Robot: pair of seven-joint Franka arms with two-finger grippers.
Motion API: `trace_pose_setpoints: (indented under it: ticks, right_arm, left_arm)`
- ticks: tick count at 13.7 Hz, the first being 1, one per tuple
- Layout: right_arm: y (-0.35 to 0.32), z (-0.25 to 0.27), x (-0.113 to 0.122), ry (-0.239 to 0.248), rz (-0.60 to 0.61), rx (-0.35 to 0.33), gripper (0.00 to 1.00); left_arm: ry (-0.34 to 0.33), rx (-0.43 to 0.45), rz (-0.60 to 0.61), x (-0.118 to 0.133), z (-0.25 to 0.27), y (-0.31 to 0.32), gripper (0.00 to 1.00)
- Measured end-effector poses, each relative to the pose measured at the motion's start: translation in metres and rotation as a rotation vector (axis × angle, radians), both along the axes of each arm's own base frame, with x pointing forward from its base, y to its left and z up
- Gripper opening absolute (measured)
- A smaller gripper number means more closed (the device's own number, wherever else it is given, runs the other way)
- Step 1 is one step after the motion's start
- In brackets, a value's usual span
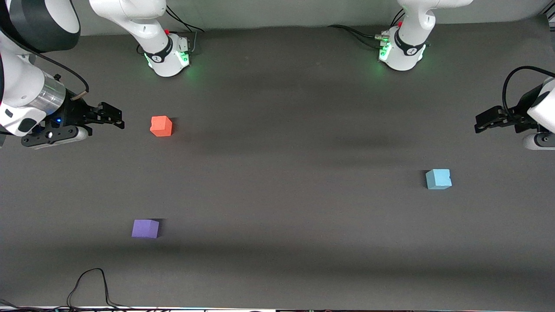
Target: Place blue block between orange and purple blocks
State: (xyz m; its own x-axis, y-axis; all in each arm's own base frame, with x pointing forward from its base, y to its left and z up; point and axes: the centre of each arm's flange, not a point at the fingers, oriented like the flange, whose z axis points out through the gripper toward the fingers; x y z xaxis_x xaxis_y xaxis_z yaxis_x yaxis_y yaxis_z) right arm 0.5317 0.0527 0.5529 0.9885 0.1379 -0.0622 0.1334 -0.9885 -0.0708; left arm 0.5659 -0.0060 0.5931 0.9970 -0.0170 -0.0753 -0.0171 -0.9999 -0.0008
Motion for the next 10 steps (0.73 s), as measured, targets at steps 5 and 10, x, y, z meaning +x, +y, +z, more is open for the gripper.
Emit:
trace_pose_setpoints:
  ticks: [5, 10]
  right_arm:
    - [0.0, 0.0, 0.0, 0.0, 0.0, 0.0, 1.0]
    - [0.0, 0.0, 0.0, 0.0, 0.001, 0.0, 1.0]
  left_arm:
    - [0.005, 0.0, 0.0, 0.0, -0.002, 0.0, 1.0]
    - [0.029, 0.012, -0.037, -0.003, -0.012, 0.011, 1.0]
